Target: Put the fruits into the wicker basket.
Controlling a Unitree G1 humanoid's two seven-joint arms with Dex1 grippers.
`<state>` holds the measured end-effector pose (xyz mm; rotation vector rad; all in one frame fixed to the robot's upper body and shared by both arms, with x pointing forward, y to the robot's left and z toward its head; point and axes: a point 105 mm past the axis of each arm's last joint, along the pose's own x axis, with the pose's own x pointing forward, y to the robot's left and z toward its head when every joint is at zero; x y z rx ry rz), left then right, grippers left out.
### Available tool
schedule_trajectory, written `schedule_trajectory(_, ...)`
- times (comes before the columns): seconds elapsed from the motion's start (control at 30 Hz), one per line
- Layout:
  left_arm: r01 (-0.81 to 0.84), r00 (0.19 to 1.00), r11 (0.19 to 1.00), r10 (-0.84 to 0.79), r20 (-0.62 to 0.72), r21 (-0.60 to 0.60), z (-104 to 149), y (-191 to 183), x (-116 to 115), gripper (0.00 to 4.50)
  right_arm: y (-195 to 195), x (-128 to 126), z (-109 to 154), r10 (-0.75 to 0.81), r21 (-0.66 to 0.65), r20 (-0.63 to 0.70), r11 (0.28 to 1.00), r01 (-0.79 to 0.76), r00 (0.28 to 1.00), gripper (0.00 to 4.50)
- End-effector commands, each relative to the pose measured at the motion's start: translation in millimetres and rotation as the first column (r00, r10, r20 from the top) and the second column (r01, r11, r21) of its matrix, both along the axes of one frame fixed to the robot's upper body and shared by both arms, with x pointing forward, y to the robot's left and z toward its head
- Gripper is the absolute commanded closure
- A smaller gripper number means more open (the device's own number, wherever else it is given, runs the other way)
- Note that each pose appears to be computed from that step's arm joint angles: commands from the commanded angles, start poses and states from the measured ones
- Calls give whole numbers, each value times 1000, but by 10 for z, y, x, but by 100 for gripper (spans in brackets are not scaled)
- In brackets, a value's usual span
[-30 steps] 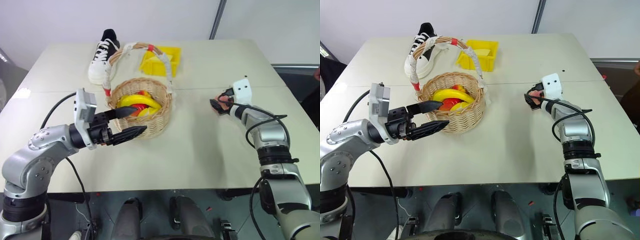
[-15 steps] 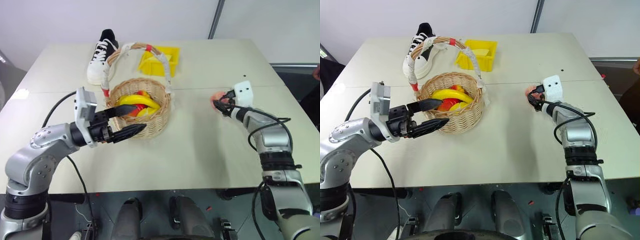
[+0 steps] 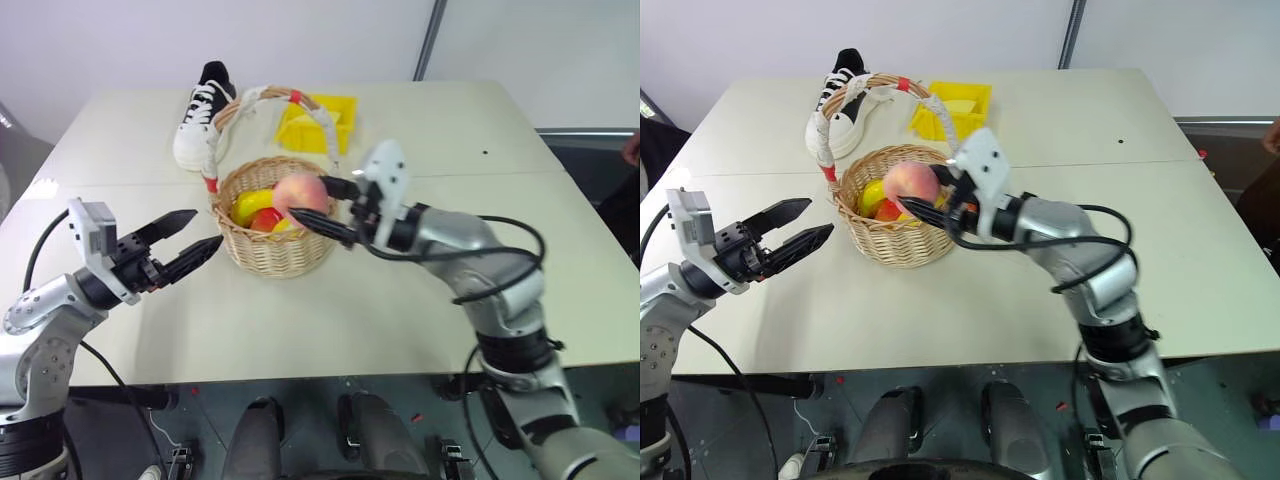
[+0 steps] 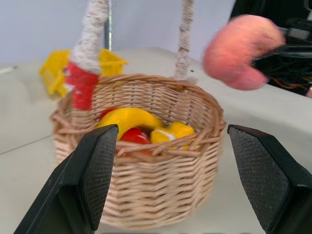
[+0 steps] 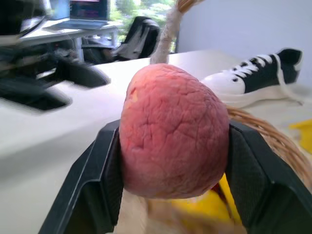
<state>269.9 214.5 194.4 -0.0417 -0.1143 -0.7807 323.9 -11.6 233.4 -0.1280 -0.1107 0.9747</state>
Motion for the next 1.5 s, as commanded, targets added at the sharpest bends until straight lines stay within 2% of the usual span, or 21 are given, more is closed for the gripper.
schedule_trajectory(0.03, -11, 998, 1000, 11, 60, -1, 122, -3, -53, 66, 38, 180, 38, -109, 4, 7, 994, 109, 994, 205)
schedule_trajectory(0.07, -11, 998, 1000, 11, 62, -4, 126, -14, -59, 66, 67, 215, 32, -119, 10, -4, 993, 119, 993, 205)
schedule_trajectory(0.2, -5, 998, 1000, 5, 66, -11, 141, -60, -65, 66, 106, 250, 42, -126, 11, 10, 992, 126, 992, 22)
schedule_trajectory(0.23, -4, 998, 1000, 4, 65, -11, 142, -68, -65, 66, 100, 243, 71, -128, 14, 31, 992, 127, 991, 5)
schedule_trajectory(0.3, -1, 998, 1000, 2, 60, -17, 145, -79, -72, 66, 45, 198, 132, -125, 29, 62, 992, 123, 990, 5)
schedule_trajectory(0.4, 1, 998, 1000, 0, 57, -19, 145, -80, -77, 66, -72, -69, 199, 20, 82, 76, 996, -26, 997, 5)
schedule_trajectory(0.5, 11, 998, 1000, -9, 56, -23, 142, -93, -76, 66, -279, -132, 176, 24, 96, 73, 995, -31, 997, 5)
schedule_trajectory(0.6, 50, 997, 997, -46, 65, -54, 170, -156, -77, 66, -492, 49, 62, -107, 86, 24, 991, 105, 994, 5)
schedule_trajectory(0.7, 64, 996, 996, -60, 65, -61, 177, -189, -60, 66, -502, 233, -16, -192, 77, 5, 979, 191, 981, 5)
schedule_trajectory(0.93, 67, 996, 996, -63, 70, -62, 181, -219, -45, 66, -392, 561, -63, -257, 137, -26, 956, 258, 966, 5)
schedule_trajectory(1.03, 64, 995, 996, -59, 78, -62, 198, -217, -67, 66, -415, 629, -67, -277, 173, -47, 944, 281, 960, 95)
schedule_trajectory(1.17, 60, 996, 996, -55, 75, -66, 181, -224, -97, 66, -413, 566, 9, -246, 209, -35, 946, 248, 969, 291)
schedule_trajectory(1.2, 59, 996, 996, -55, 72, -67, 170, -230, -99, 66, -424, 552, 28, -244, 216, -31, 945, 244, 969, 357)
schedule_trajectory(1.27, 60, 996, 996, -55, 70, -69, 156, -245, -92, 66, -458, 530, 54, -244, 222, -24, 944, 244, 969, 446)
schedule_trajectory(1.4, 66, 996, 995, -61, 71, -70, 156, -268, -59, 66, -649, 490, 164, -289, 238, 21, 931, 276, 957, 446)
schedule_trajectory(1.5, 73, 995, 995, -68, 72, -71, 162, -276, -33, 66, -1047, 475, 297, -393, 267, 54, 892, 366, 918, 446)
